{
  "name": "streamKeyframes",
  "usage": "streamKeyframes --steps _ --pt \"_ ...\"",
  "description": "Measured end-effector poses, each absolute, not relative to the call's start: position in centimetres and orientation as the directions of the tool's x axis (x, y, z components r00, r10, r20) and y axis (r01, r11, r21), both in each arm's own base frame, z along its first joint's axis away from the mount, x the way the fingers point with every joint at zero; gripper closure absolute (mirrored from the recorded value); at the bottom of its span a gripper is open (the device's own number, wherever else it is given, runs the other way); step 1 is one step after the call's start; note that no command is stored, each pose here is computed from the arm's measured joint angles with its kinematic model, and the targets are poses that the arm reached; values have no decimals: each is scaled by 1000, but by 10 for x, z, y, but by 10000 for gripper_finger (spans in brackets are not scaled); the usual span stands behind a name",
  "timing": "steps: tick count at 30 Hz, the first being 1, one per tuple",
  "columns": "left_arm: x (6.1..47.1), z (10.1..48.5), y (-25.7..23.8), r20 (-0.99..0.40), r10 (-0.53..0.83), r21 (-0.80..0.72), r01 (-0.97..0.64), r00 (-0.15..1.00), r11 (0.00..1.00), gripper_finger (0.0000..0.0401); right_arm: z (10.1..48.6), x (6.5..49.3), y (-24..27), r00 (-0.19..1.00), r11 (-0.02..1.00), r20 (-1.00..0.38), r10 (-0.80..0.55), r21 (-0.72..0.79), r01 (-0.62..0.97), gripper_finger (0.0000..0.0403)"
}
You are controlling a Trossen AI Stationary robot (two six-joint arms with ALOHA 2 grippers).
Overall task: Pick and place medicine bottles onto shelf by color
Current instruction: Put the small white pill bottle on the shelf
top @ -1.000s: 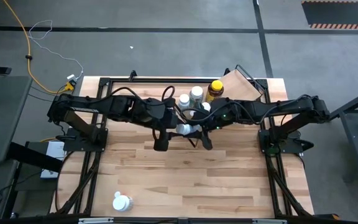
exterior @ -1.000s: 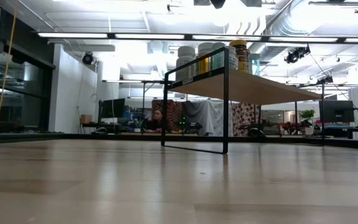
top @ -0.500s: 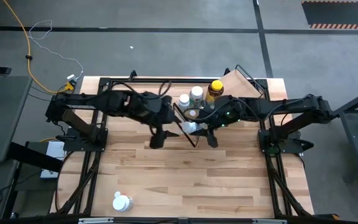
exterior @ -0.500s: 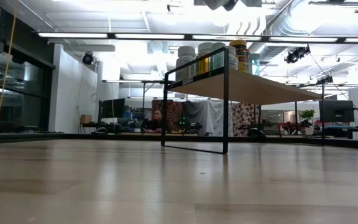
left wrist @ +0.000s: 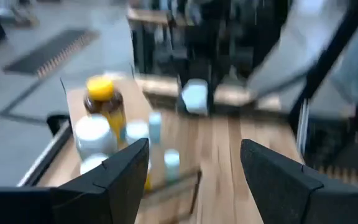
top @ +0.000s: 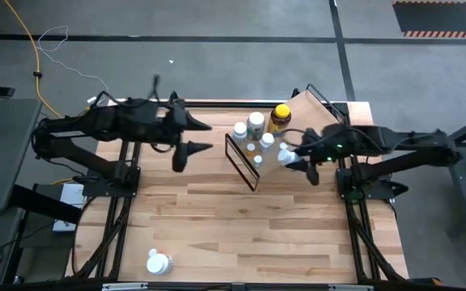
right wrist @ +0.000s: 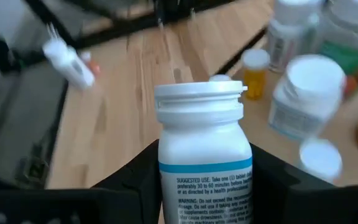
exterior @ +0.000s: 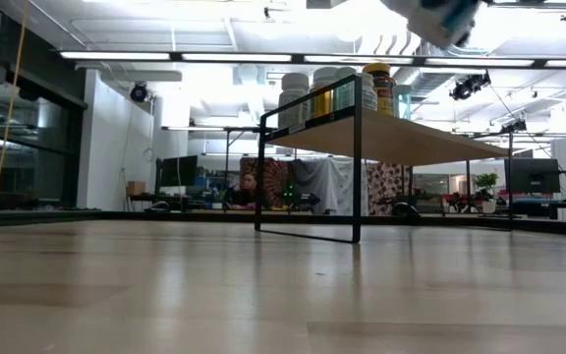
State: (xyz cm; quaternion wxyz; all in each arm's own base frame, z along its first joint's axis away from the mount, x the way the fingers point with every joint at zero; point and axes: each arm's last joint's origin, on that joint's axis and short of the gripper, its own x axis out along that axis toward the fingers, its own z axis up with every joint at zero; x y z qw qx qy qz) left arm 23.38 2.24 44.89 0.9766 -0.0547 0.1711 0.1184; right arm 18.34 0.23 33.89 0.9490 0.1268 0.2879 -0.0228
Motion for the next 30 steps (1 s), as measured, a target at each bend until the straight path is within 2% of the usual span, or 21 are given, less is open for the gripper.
streamKeyframes --steps 4,7,12,16,19,25,30 --pt "217 441 22 -184 236 -142 -263 954 954 160 320 159 3 925 928 -379 -18 337 156 240" --pt "210 430 22 -49 256 -199 -260 966 945 160 310 149 1 967 918 -233 -108 350 187 240" --pt "201 413 23 115 286 -312 -239 951 920 160 296 144 -8 909 880 -108 -402 228 416 240" --pt "198 403 23 122 308 -361 -247 943 899 160 290 143 -14 790 779 -48 -612 140 612 240" --pt "198 401 24 112 311 -379 -248 944 892 160 280 142 -16 718 712 -60 -694 98 696 240" --pt "198 401 24 112 311 -381 -248 944 891 160 246 142 -22 687 674 -127 -716 133 727 240" --pt "198 401 24 112 311 -380 -248 944 891 160 236 142 -32 689 673 -96 -718 158 723 240"
